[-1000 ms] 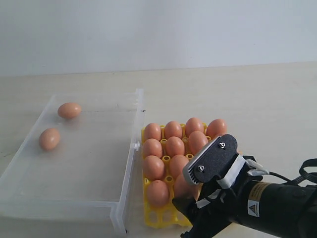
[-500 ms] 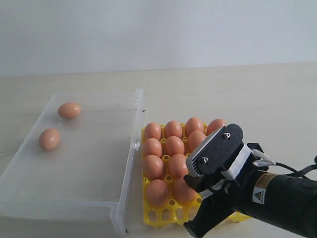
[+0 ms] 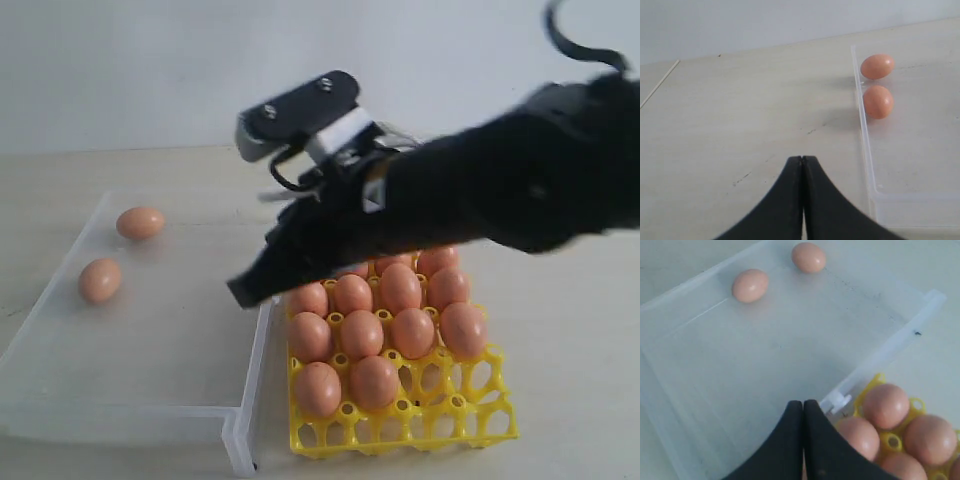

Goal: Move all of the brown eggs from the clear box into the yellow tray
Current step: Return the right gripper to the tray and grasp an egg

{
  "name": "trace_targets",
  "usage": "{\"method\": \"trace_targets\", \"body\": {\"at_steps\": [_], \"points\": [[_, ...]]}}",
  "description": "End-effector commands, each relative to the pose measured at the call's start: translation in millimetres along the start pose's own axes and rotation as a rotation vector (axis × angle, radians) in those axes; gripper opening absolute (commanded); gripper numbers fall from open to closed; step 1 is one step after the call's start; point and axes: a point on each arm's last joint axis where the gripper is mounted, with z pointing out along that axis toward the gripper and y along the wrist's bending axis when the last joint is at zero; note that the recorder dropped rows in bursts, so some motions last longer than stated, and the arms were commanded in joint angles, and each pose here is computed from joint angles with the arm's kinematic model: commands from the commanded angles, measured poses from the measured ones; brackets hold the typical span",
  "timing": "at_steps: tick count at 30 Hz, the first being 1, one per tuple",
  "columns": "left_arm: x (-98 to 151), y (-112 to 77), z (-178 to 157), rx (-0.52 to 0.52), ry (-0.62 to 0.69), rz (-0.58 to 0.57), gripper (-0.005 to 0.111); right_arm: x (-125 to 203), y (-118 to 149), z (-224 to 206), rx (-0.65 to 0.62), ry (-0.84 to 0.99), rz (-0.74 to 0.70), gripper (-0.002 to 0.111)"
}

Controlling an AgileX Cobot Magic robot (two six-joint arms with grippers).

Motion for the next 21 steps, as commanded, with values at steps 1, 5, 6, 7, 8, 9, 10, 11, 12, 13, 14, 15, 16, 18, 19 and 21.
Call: {"method": "trace_targets", "body": {"at_steps": [1,5,6,7,8,9,10,11,12,13,14,15,16,18,19,21], "points": [[-2,-0.1,-1,0.005,-0.019,-0.006,0.0,-50,2,57,-0.026,0.03,0.148,0.009],[-2,-0.1,-1,0.005,-0.019,-0.006,0.0,-89,10,122,-0.112,0.059,0.282,0.043],[-2,-0.1,-1,0.005,-0.019,-0.006,0.0,-93,12,133,-0.134,0.072,0.308,0.049],[-2,-0.1,-1,0.005,-0.019,-0.006,0.0,-96,14,142,-0.156,0.084,0.335,0.053],[-2,-0.1,-1,0.005,-0.019,-0.006,0.0,-98,17,153,-0.181,0.1,0.358,0.056],[-2,-0.1,-1,0.005,-0.019,-0.006,0.0,-99,19,164,-0.201,0.118,0.373,0.057],[-2,-0.1,-1,0.005,-0.019,-0.006,0.0,-96,20,176,-0.214,0.147,0.392,0.058],[-2,-0.1,-1,0.005,-0.019,-0.006,0.0,-94,22,186,-0.23,0.174,0.413,0.058],[-2,-0.1,-1,0.005,-0.019,-0.006,0.0,-92,23,195,-0.244,0.199,0.428,0.058],[-2,-0.1,-1,0.005,-0.019,-0.006,0.0,-93,24,200,-0.256,0.212,0.424,0.058],[-2,-0.1,-1,0.005,-0.019,-0.006,0.0,-91,25,206,-0.262,0.233,0.425,0.058],[-2,-0.1,-1,0.005,-0.019,-0.006,0.0,-89,26,212,-0.266,0.249,0.436,0.058],[-2,-0.1,-1,0.005,-0.019,-0.006,0.0,-87,26,216,-0.268,0.259,0.44,0.058],[-2,-0.1,-1,0.005,-0.019,-0.006,0.0,-85,26,224,-0.271,0.263,0.442,0.058],[-2,-0.1,-1,0.005,-0.019,-0.006,0.0,-85,26,225,-0.27,0.259,0.44,0.058],[-2,-0.1,-1,0.005,-0.019,-0.006,0.0,-84,26,229,-0.27,0.253,0.447,0.058]]}}
